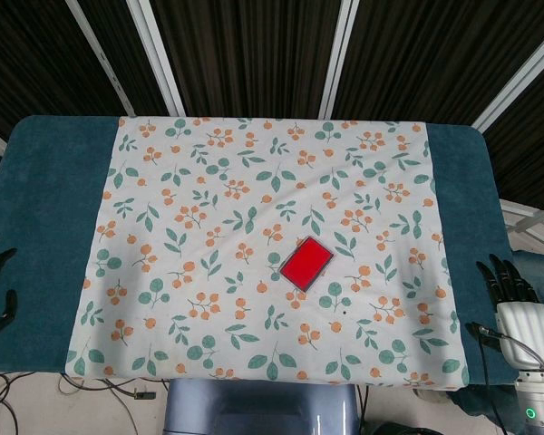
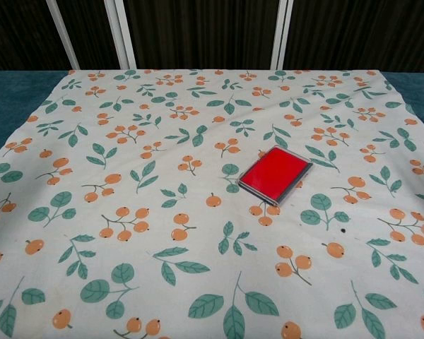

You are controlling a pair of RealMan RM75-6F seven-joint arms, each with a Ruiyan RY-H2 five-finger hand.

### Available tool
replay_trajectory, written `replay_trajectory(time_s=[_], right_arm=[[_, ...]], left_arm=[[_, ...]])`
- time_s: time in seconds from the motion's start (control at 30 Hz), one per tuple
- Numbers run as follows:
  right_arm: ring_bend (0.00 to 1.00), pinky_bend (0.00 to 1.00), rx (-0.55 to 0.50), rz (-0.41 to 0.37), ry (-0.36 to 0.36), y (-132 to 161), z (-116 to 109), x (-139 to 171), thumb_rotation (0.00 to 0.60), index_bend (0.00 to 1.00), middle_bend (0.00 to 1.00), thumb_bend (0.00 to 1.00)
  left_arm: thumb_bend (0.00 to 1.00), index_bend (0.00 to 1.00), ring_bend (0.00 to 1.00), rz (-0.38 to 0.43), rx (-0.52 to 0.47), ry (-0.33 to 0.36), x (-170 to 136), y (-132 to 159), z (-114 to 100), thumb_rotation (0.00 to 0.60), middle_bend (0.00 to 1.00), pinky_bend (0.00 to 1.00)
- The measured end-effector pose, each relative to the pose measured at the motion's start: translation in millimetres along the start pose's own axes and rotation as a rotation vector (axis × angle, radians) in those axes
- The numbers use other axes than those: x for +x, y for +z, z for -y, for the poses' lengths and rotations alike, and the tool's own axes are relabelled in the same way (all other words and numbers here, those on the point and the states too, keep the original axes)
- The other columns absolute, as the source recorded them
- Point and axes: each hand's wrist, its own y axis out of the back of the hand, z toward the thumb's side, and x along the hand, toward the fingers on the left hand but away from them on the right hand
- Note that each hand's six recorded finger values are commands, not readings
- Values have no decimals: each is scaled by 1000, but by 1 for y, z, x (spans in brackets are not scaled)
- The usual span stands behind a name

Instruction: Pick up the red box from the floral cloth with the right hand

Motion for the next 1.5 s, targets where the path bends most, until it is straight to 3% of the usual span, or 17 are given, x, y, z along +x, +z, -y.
replay_trajectory(time_s=[1.17, 1.37, 1.5], right_arm=[[46, 225, -31, 5, 52, -6, 8, -2, 600, 97, 44, 120], [46, 225, -36, -40, 84, 1, 12, -9, 600, 96, 52, 120], [46, 225, -23, -116, 131, 15, 15, -27, 600, 97, 55, 120]], left_arm=[[554, 137, 59, -4, -7, -11, -2, -1, 1, 600, 0, 43], [554, 137, 59, -12, -20, -2, -1, -2, -2, 600, 0, 43], [554, 137, 59, -11, -16, -12, -1, -1, 1, 600, 0, 43]])
